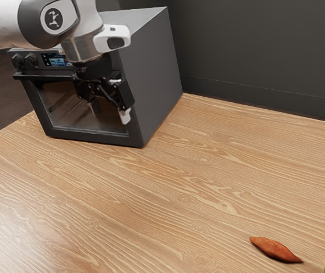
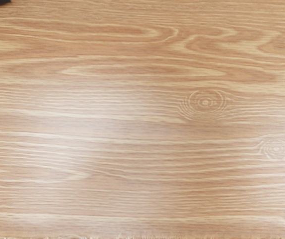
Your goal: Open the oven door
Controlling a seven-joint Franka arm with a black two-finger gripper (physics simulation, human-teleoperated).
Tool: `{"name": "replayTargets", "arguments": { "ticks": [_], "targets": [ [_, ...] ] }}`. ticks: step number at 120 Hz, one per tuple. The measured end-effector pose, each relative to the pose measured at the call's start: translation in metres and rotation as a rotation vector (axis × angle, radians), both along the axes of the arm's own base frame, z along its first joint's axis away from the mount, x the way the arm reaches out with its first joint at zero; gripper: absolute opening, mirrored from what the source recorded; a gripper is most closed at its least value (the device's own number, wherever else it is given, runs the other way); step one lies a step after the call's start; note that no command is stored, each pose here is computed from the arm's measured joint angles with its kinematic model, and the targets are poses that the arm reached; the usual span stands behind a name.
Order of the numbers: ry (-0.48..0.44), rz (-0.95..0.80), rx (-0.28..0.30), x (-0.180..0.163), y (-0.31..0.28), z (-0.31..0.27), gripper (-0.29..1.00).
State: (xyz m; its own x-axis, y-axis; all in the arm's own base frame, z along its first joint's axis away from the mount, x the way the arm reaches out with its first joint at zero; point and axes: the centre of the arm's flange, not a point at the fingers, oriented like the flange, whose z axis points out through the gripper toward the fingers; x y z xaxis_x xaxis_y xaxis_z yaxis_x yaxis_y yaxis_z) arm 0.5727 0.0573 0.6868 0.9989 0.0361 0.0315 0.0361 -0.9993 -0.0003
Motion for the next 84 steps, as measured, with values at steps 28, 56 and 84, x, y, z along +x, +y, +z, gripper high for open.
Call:
{"name": "replayTargets", "arguments": {
  "ticks": [28, 56, 84],
  "targets": [
    [-0.140, -0.033, 0.005, -0.037, 0.001, 0.079, 0.70],
    [-0.340, 0.118, 0.133, -0.210, 0.238, 0.152, 0.70],
    [-0.437, -0.309, 0.221, -0.172, 0.268, 0.098, 0.70]
  ]
}}
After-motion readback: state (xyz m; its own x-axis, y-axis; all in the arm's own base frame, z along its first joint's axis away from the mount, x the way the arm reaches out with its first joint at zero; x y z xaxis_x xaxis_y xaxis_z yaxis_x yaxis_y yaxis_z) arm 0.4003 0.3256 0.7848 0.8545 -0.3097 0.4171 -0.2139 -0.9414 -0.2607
